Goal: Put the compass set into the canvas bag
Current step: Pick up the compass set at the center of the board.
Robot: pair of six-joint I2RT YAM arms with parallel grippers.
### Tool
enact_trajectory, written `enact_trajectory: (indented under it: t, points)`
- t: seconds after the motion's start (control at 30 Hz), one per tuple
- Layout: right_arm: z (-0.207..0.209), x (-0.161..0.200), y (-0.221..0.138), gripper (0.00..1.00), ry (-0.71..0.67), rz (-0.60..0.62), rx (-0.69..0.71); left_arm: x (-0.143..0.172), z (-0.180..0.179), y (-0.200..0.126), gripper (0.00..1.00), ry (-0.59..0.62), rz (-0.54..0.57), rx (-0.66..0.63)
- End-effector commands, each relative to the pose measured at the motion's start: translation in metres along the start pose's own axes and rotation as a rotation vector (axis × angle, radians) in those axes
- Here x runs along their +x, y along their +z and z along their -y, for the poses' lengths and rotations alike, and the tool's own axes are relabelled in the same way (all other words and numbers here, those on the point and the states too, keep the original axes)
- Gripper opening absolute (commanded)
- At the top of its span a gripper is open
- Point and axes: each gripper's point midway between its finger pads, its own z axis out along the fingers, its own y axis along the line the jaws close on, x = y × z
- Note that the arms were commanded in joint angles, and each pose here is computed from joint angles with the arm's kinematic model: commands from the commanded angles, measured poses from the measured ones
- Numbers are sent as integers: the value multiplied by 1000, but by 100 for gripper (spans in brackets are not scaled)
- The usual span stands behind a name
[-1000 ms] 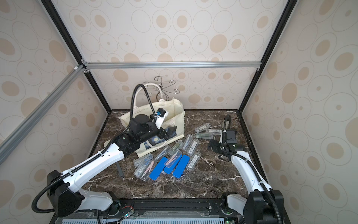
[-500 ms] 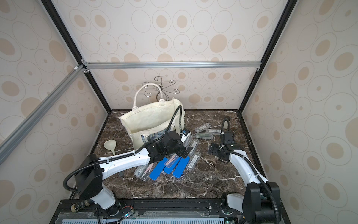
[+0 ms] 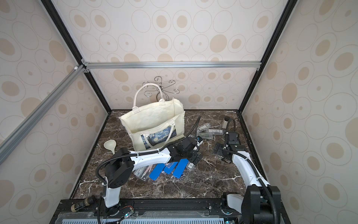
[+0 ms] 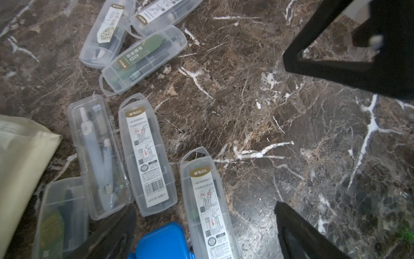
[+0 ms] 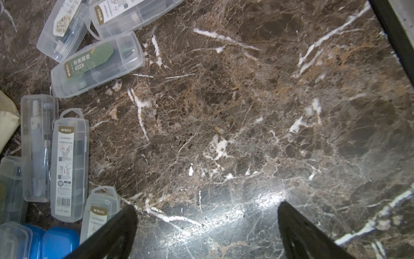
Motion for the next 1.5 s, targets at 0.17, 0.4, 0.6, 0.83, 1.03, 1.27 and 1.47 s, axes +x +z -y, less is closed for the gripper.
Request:
enact_trajectory:
  t: [0.17, 0.4, 0.6, 0.83, 1.03, 1.27, 1.47]
  points:
    - [9, 7, 3, 100, 9, -8, 6, 25, -4, 26, 92, -25, -165, -90]
    - [6, 7, 5, 100, 11, -14, -11, 48, 3, 40, 89, -34, -221, -74]
    - [6, 8, 5, 100, 11, -13, -12, 62, 2, 46, 83, -35, -259, -93]
    - [5, 8, 5, 100, 13, -11, -17, 67, 11, 45, 79, -9, -268, -95]
    - [6, 9, 4, 100, 15, -9, -18, 77, 12, 54, 70, -8, -294, -97]
    - [7, 7, -1, 100, 16, 15, -17, 81, 13, 62, 47, -4, -300, -93]
    - [8, 5, -2, 100, 20, 24, -17, 70, 12, 58, 39, 7, -253, -102]
